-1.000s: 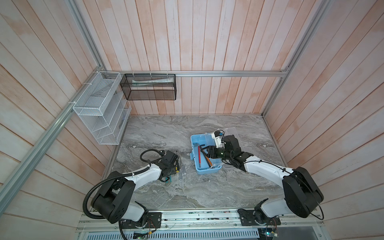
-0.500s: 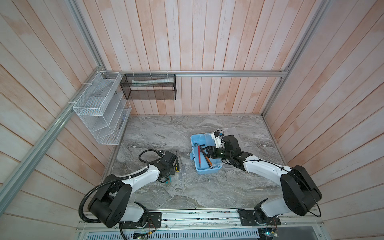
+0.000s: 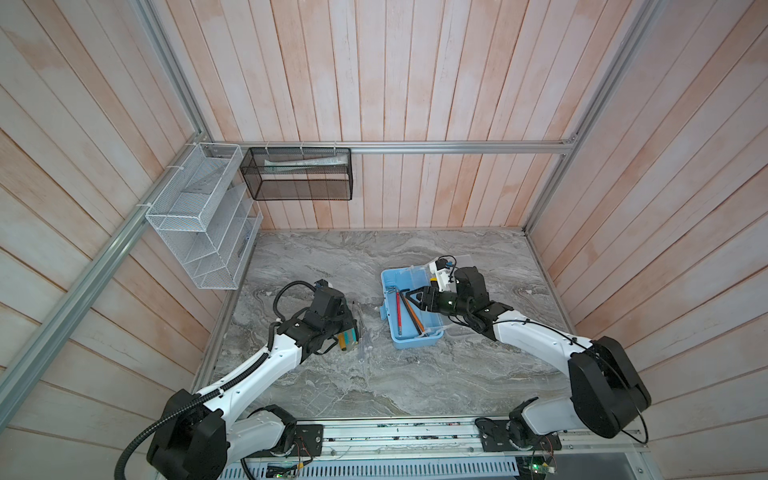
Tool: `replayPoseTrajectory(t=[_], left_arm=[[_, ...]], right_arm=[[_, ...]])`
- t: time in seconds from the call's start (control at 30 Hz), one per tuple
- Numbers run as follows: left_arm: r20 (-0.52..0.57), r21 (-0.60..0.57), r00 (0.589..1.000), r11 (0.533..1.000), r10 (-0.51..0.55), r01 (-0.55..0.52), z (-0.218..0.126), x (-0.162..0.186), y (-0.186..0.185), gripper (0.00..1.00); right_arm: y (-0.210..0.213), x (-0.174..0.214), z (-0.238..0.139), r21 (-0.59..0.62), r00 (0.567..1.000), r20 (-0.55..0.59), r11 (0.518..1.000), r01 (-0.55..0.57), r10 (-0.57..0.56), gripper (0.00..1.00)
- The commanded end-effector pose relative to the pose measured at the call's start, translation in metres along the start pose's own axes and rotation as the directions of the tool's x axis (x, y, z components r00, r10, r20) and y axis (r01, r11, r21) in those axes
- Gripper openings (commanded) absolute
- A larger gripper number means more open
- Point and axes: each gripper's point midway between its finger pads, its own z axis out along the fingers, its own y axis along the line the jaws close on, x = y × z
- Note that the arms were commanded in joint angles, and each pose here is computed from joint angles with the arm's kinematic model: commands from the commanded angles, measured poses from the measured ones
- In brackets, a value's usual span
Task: Pack the tool kit
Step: 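Carry the teal knife into the box and open the left gripper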
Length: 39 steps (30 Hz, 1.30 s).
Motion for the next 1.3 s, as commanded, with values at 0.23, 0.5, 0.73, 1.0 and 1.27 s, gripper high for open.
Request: replayPoseTrajectory(t=[0.23,0.5,0.73,1.0,1.27], left_arm=[[0.063,0.413,0.997,0.909,0.037,-0.060,0.022,-0.035,-0.173,0.23],[-0.017,0.490,0.998,0.871,0.057,-0.041,0.073,-0.018,-0.236,0.23],[-0.059,0.418,0.998,0.908,0.005,0.021,0.114,-0.005,-0.227,0.22],[-0.086,0.333,0.996,0.942,-0.015,0.043,0.139,0.008,-0.212,0.30],[-0.096,0.324,0.995,0.945,-0.005,0.036,0.147,0.013,-0.214,0.39]], right_arm=[[-0.001,-0.051,-0.059,0.036,0.981,0.192,0.999,0.001,-0.007,0.58],[-0.013,-0.060,-0.086,0.069,0.967,0.256,0.997,-0.019,0.001,0.58],[-0.021,-0.056,-0.091,0.075,0.966,0.259,0.997,-0.032,0.012,0.58],[-0.032,-0.049,-0.088,0.080,0.968,0.250,0.996,-0.050,0.029,0.58],[-0.036,-0.046,-0.086,0.082,0.970,0.242,0.995,-0.057,0.036,0.58]])
